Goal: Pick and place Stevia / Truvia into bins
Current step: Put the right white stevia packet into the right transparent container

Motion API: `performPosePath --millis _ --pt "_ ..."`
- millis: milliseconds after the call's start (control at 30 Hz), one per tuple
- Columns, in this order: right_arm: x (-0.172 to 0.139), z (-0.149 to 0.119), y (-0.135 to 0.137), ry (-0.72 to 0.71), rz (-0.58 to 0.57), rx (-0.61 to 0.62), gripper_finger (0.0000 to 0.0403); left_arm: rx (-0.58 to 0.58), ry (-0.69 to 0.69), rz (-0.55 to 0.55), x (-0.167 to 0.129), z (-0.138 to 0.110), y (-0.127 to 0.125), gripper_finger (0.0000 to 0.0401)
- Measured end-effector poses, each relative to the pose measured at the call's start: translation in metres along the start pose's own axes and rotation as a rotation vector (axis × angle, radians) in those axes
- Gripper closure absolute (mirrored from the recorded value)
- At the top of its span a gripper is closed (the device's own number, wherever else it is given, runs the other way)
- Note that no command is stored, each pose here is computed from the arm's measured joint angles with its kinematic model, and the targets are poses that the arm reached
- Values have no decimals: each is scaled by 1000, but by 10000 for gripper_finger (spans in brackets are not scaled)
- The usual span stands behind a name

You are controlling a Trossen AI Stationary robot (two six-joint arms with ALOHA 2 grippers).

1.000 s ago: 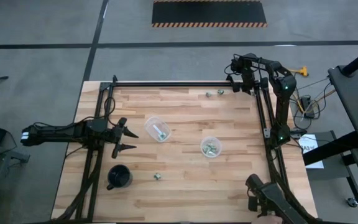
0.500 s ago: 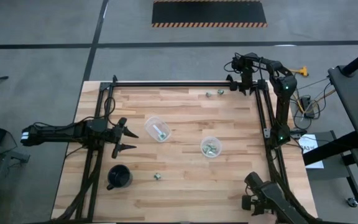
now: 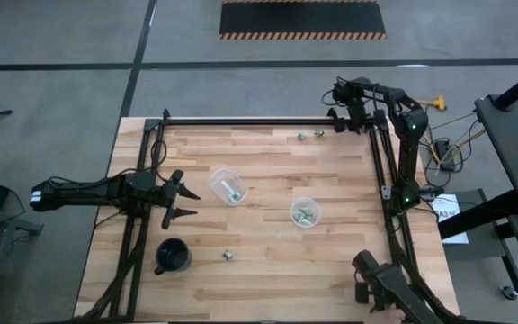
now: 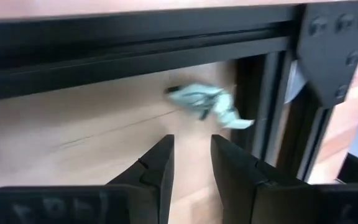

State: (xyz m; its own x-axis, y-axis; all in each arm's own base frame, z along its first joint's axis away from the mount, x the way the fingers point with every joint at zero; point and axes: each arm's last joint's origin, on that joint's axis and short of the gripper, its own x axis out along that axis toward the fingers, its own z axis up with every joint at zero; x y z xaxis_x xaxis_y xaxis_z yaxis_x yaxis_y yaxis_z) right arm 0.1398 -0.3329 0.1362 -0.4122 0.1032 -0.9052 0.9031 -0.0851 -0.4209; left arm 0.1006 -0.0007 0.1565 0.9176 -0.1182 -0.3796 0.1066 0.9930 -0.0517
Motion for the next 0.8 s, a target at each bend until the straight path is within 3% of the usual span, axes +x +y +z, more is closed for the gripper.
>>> performPosePath --millis 567,800 --pt "-1 3 0 -22 10 36 307 0 -1 0 0 0 0 192" --pt "-6 -7 13 -55 -14 0 307 0 -2 0 0 0 0 192"
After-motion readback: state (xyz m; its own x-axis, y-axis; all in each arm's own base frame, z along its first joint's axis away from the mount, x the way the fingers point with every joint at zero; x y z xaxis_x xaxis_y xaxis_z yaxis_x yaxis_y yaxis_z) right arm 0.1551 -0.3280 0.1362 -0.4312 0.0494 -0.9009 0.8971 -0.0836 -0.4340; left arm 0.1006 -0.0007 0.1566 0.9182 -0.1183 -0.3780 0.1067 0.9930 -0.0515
